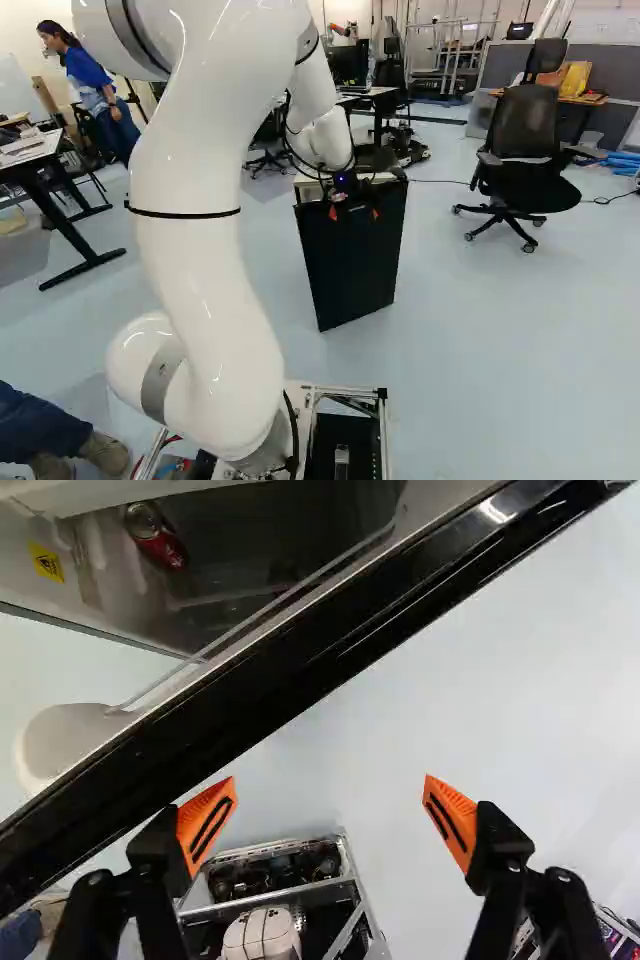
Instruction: Grab a drink from the fridge
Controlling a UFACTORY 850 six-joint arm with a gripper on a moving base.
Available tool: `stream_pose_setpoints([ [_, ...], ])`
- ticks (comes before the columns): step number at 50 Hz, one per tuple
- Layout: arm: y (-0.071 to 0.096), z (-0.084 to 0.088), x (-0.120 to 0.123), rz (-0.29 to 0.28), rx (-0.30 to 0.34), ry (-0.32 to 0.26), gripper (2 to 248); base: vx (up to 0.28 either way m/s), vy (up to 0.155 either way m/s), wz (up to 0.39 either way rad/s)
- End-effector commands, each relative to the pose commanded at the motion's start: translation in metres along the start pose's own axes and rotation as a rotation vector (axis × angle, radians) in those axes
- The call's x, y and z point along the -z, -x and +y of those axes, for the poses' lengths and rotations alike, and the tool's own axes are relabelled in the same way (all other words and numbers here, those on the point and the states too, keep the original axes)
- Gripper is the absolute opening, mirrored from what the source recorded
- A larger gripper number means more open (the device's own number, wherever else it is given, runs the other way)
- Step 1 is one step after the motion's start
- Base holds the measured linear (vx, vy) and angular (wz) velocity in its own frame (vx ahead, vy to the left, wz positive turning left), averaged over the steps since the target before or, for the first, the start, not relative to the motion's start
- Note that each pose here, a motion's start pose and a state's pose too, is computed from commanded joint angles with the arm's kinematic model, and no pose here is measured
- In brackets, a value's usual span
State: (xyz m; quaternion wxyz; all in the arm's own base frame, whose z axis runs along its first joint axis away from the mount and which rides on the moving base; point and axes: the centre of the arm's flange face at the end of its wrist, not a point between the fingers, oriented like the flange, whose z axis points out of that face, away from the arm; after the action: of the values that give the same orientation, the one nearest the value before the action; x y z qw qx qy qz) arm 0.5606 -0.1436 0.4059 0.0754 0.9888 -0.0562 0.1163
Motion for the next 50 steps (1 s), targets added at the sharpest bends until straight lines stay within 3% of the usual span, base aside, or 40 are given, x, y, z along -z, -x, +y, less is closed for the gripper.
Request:
stream_pose_setpoints([
  [31, -0.017, -0.022, 0.001, 0.092, 0.036, -0.017, 247, 0.000, 0.000, 0.000],
  [50, -0.024, -0.035, 0.001, 0.104, 0.057, -0.023, 247, 0.000, 0.000, 0.000],
])
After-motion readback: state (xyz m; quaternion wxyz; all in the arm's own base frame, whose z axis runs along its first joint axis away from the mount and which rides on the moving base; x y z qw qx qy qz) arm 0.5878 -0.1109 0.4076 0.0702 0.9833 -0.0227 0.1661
